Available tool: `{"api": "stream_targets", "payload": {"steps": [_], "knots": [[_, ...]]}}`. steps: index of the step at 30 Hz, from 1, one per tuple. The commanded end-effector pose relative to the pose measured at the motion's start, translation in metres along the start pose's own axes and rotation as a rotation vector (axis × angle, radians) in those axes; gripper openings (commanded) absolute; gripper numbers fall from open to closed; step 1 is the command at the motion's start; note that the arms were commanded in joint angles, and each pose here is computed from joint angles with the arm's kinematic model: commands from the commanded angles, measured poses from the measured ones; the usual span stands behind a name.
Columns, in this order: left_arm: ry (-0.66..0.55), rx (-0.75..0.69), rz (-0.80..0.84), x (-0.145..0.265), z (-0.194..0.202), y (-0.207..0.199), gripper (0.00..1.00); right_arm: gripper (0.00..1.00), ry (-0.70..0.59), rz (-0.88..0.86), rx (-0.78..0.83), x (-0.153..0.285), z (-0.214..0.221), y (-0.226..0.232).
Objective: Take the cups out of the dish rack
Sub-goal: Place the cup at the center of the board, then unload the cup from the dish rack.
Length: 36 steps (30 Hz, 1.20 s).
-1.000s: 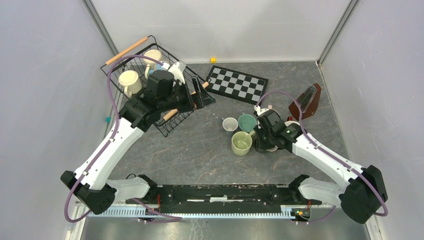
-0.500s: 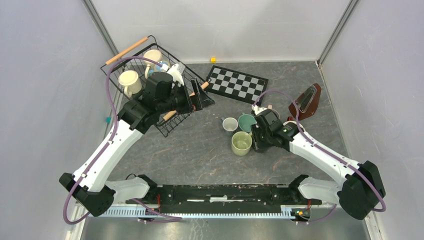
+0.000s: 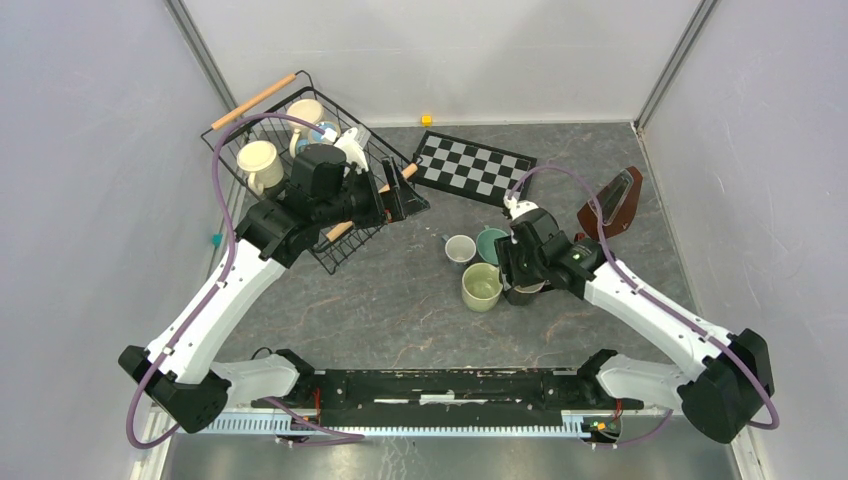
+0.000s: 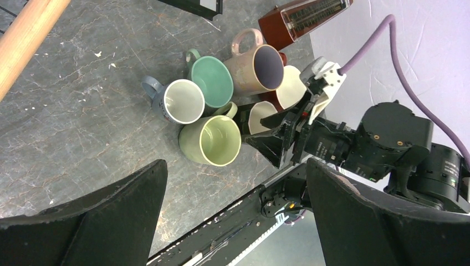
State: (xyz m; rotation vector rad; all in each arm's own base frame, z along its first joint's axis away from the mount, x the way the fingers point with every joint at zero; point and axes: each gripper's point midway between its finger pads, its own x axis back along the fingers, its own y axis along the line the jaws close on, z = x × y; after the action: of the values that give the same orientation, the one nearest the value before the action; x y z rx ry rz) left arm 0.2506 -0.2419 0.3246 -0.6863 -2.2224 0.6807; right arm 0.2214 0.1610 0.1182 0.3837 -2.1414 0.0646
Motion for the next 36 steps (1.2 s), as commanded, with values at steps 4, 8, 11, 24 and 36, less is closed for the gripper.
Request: {"api": "stream_targets", "payload": {"steps": [4, 8, 11, 24, 36], "knots": [[-0.037, -0.073, 0.044, 0.007, -0.007, -0.01, 1.0, 0.65, -0.122, -0.007, -0.009, 0.034, -0.032, 0.001], [-0.034, -0.071, 0.041, 0.007, -0.006, -0.008, 1.0, 0.74, -0.176, -0.034, -0.002, 0.052, -0.046, 0.005], [-0.029, -0.065, 0.033, 0.007, -0.004, -0.006, 1.0, 0.86, -0.234, -0.06, -0.001, 0.066, -0.059, 0.009], [-0.038, -0.078, -0.06, 0.02, -0.005, 0.009, 1.0, 0.98, -0.516, -0.211, -0.015, 0.12, -0.114, 0.032], [-0.152, -0.029, -0.33, 0.029, -0.024, 0.055, 1.0, 0.98, -0.629, -0.264, 0.006, 0.137, -0.131, 0.04]]}}
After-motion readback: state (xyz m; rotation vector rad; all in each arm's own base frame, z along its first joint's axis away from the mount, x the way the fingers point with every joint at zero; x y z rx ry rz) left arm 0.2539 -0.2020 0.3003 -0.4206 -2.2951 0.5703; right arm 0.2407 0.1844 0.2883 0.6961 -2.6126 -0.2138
